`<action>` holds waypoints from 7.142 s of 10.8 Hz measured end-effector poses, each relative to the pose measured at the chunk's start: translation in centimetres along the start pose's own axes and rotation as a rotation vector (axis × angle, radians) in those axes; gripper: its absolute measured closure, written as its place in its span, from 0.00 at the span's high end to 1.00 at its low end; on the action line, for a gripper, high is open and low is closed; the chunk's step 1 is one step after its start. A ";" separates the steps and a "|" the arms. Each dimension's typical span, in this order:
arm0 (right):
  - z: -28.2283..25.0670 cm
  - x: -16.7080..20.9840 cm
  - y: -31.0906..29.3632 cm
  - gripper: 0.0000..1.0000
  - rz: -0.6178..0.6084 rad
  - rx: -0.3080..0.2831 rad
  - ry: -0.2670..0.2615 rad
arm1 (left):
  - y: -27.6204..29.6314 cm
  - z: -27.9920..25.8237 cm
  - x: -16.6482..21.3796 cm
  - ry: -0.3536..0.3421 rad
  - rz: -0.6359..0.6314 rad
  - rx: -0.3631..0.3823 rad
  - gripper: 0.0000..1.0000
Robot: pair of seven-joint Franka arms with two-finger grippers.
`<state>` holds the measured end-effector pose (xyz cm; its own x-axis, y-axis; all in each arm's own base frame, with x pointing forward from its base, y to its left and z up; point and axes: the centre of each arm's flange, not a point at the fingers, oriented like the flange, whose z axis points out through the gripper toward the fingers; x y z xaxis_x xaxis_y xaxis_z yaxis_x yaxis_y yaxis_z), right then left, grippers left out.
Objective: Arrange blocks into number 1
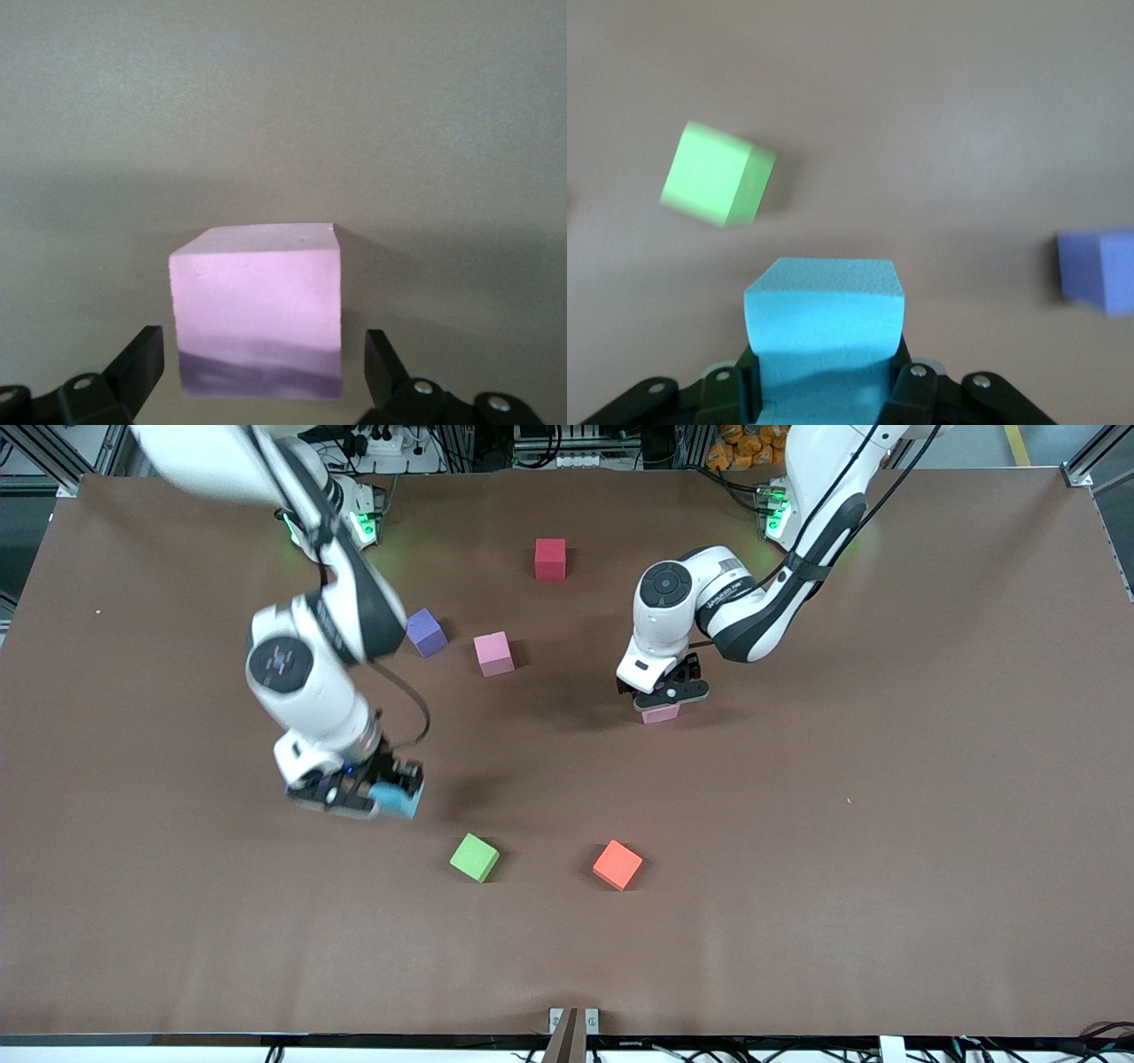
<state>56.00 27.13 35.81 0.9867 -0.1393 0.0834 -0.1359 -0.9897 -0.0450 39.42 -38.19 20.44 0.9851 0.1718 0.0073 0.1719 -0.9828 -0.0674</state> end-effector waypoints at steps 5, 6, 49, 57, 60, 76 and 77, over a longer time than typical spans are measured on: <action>4.1 -18.0 -10.2 0.54 -0.207 -0.052 -0.099 | 0.0 0.8 0.7 -0.013 -0.014 -0.013 0.64; 4.8 -21.2 -11.7 0.54 -0.210 -0.041 -0.098 | -0.1 0.8 0.8 -0.013 -0.016 -0.014 0.64; 5.4 -8.7 13.2 1.00 0.394 -0.102 -0.123 | 18.1 -0.5 -19.2 -0.024 0.183 0.013 0.61; 11.7 -19.6 9.6 1.00 0.430 -0.112 -0.266 | 18.1 -0.6 -23.3 -0.030 0.228 0.067 0.61; 12.1 -21.0 9.4 1.00 0.434 -0.105 -0.262 | 18.1 -0.6 -23.9 -0.030 0.164 0.072 0.85; 14.0 5.8 24.4 1.00 -0.054 -0.066 -0.050 | 9.6 -6.5 10.6 0.052 -0.479 -0.031 1.00; 13.9 6.0 24.2 1.00 -0.056 -0.065 -0.046 | 8.9 -5.6 12.6 0.049 -0.511 -0.030 1.00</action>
<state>59.87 2.82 21.42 0.9957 -0.0837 0.0383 -0.0847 -0.9961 0.0236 53.37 -45.14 25.56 0.7739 0.6284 0.0789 0.6311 -0.7755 -0.0140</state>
